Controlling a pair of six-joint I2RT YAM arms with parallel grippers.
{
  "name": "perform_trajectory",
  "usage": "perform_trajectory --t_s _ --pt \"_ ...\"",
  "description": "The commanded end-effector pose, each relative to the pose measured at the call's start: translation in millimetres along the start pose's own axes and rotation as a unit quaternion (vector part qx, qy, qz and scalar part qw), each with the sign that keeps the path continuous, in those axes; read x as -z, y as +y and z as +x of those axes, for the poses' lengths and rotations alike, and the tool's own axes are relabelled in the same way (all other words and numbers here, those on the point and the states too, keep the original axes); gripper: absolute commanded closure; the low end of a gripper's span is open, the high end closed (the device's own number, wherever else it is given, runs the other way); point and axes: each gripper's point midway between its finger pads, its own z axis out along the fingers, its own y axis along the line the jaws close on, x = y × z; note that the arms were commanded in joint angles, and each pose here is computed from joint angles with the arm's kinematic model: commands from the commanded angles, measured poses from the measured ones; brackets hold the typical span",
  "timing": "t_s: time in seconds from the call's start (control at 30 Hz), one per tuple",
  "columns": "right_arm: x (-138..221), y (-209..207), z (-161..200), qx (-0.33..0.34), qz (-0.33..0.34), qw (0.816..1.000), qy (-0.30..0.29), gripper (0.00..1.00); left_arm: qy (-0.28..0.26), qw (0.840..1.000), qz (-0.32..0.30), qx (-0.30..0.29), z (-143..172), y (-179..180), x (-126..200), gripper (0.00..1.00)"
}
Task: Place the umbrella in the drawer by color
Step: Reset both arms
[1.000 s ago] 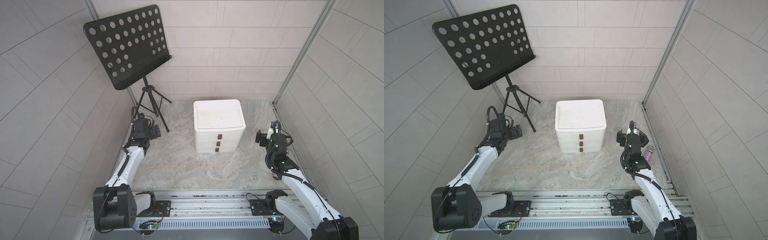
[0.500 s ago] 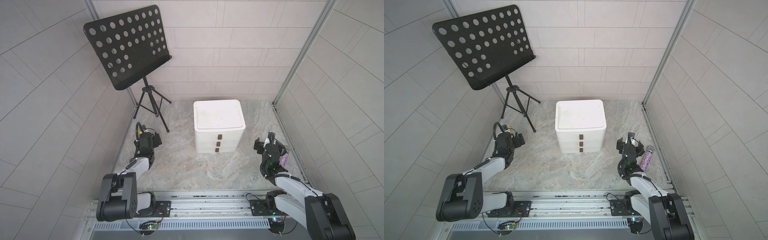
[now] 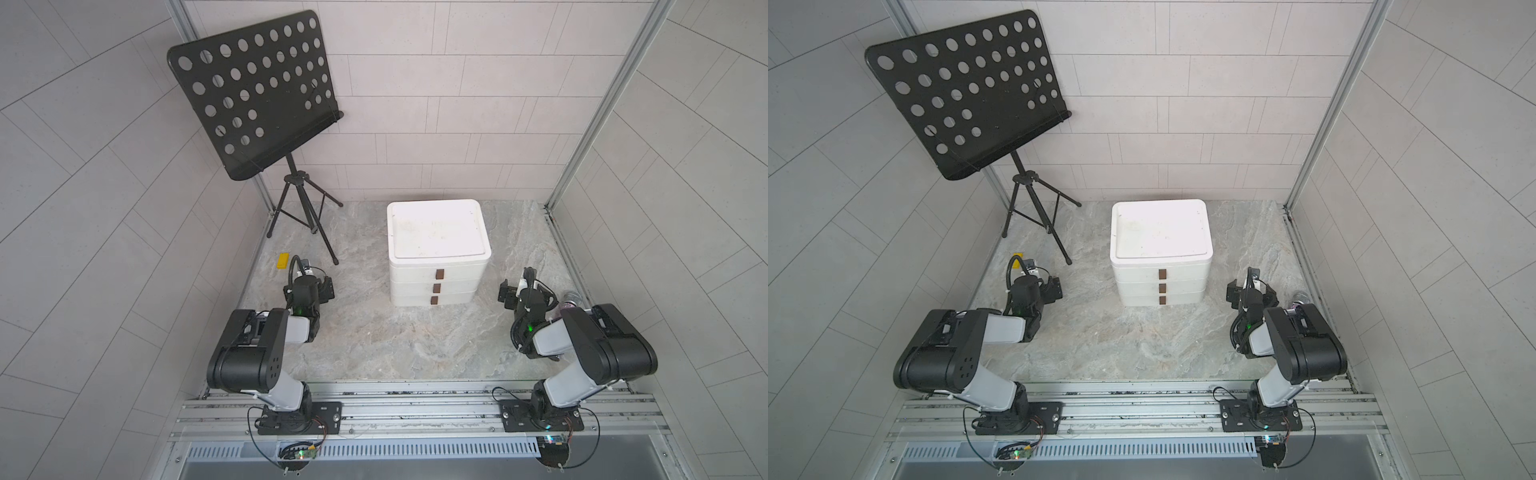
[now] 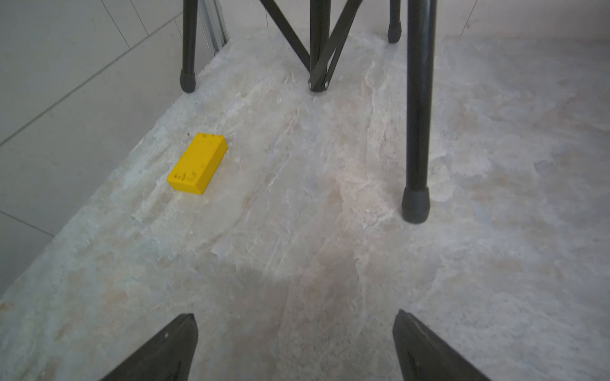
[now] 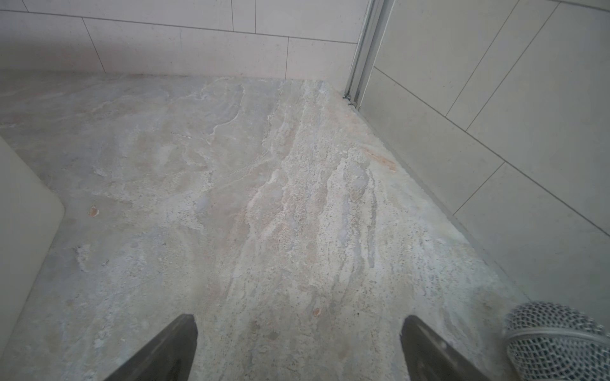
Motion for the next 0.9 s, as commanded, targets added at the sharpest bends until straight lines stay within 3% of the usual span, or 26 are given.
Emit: perform_trajectory --t_s 0.0,0.17,0.87 --pt "-11 7 -28 -0.008 -0.019 1.0 -0.005 0.01 -0.022 1.0 -0.007 -0.009 -23 -2 0 0.0" --pt "-21 9 -29 -0.005 -0.02 1.0 0.018 0.01 -0.022 1.0 -0.007 -0.01 -24 -3 0 0.0" --pt "-21 10 -29 -0.004 -0.021 1.0 0.013 0.0 -0.019 1.0 -0.009 -0.018 -24 -6 -2 0.0"
